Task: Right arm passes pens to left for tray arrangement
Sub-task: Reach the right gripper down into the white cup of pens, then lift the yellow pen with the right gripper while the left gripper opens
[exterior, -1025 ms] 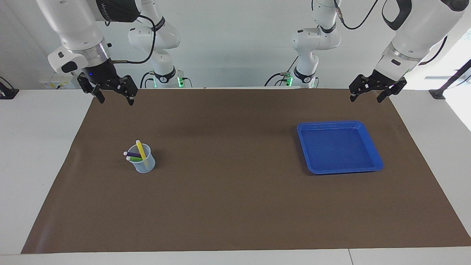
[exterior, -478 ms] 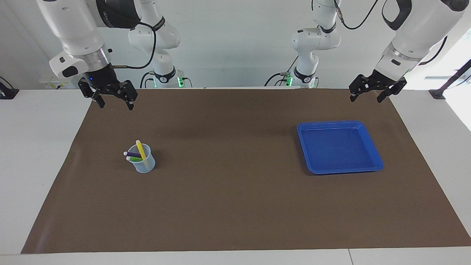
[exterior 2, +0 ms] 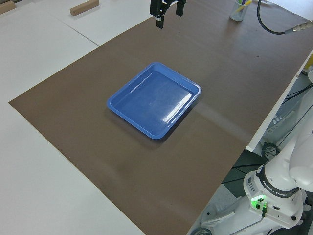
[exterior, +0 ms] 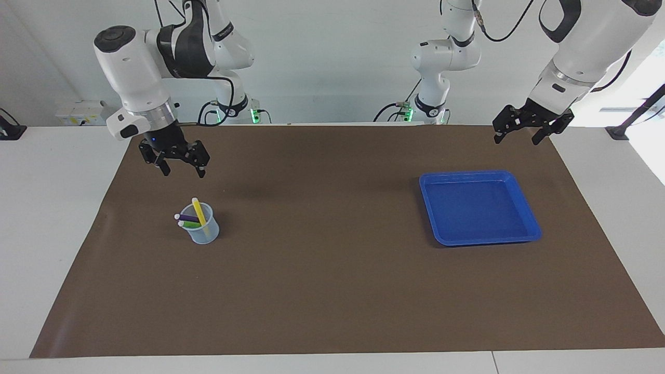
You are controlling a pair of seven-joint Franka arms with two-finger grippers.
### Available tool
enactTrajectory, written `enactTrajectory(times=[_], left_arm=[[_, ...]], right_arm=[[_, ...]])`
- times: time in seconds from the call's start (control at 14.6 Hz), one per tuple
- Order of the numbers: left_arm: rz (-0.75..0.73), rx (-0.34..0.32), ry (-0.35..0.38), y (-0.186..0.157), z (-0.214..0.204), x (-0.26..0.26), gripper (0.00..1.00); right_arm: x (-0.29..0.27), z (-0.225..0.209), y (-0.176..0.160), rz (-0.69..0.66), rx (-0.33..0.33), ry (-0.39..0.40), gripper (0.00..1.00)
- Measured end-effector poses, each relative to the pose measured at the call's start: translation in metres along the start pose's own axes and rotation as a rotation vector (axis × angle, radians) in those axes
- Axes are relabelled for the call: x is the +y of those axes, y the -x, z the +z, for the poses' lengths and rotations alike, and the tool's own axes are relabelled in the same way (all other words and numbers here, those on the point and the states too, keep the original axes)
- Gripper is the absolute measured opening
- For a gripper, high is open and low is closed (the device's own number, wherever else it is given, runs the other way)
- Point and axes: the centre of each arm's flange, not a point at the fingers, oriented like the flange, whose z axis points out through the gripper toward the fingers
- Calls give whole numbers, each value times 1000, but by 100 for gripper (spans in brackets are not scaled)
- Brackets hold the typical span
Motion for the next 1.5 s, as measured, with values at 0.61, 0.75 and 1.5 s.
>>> enactTrajectory(times=[0.61,0.75,1.5], left_arm=[[0,0,1,0,0,0,100],[0,0,1,0,0,0,100],[-232,2,129,-2,-2,15,100]], right_arm=[[30,96,28,-30,84,-78,93],[31,106,32,-30,80,-93,93],[34,104,29,-28,131,-93,17]])
